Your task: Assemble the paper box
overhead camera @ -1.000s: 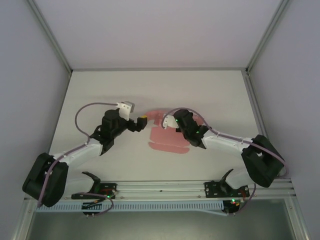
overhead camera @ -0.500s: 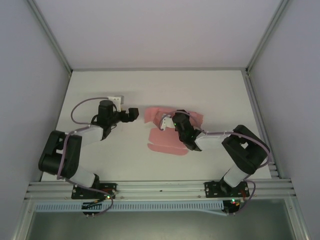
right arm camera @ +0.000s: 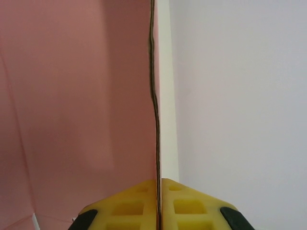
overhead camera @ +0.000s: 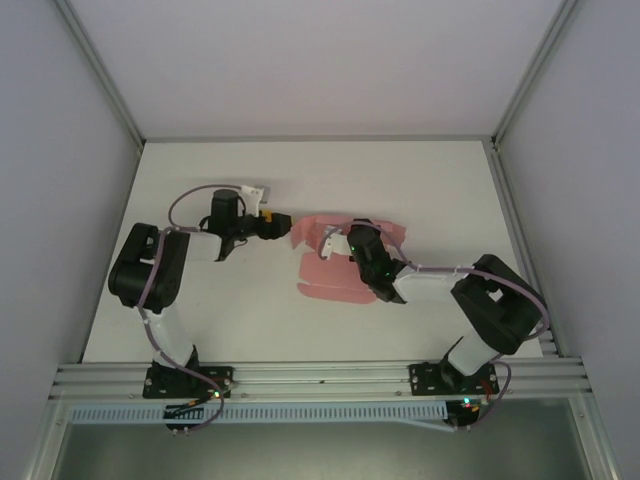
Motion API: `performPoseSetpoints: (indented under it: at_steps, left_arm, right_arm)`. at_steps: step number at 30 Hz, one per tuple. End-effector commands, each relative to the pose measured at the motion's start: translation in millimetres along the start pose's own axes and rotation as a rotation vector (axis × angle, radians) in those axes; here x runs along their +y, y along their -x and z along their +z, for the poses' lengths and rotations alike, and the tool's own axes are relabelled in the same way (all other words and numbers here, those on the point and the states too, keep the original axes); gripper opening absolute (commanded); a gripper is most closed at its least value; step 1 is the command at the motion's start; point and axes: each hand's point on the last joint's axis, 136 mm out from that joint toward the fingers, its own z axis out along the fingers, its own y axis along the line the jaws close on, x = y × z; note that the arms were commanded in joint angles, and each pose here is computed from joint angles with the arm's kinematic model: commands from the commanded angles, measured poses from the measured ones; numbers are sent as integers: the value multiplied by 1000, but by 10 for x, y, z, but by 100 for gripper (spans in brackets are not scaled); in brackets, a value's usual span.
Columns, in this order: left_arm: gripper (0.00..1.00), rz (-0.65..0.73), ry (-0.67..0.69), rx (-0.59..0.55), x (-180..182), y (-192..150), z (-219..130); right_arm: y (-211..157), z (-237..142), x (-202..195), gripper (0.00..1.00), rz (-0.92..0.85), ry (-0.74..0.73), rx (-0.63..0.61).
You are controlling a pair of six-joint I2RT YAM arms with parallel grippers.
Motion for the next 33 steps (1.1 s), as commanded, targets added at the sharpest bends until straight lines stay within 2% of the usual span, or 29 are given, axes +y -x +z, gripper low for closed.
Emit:
performPoseSetpoints:
  at_steps: [1,7,14,19,26,30,33]
  left_arm:
    - [72,103,-197,-3,-406,-82,-5]
    - [57,112,-235,12,-535,-325,-91]
    - [45,153,-265,59,-651,-444,55]
    - [45,193,-288,80,-756,-460,167]
    - [44,202,-210,122,-660,-548,357]
    - [44,199,-120,61,-588,-495,358]
    - [51,210,-67,26,-587,-450,377]
  right_arm:
    - [76,-21,-80,9,45,10,-15]
    - [54,-9,-36,9,56,30,0]
    - [76,-5,35,8,56,60,-12]
    - [77,-19,93,8,73,94,-15]
    - [72,-46,115,8,84,107,-21]
    - [94,-70,123,8,99,125,-29]
    - [100,-80,185,7,93,145,-26]
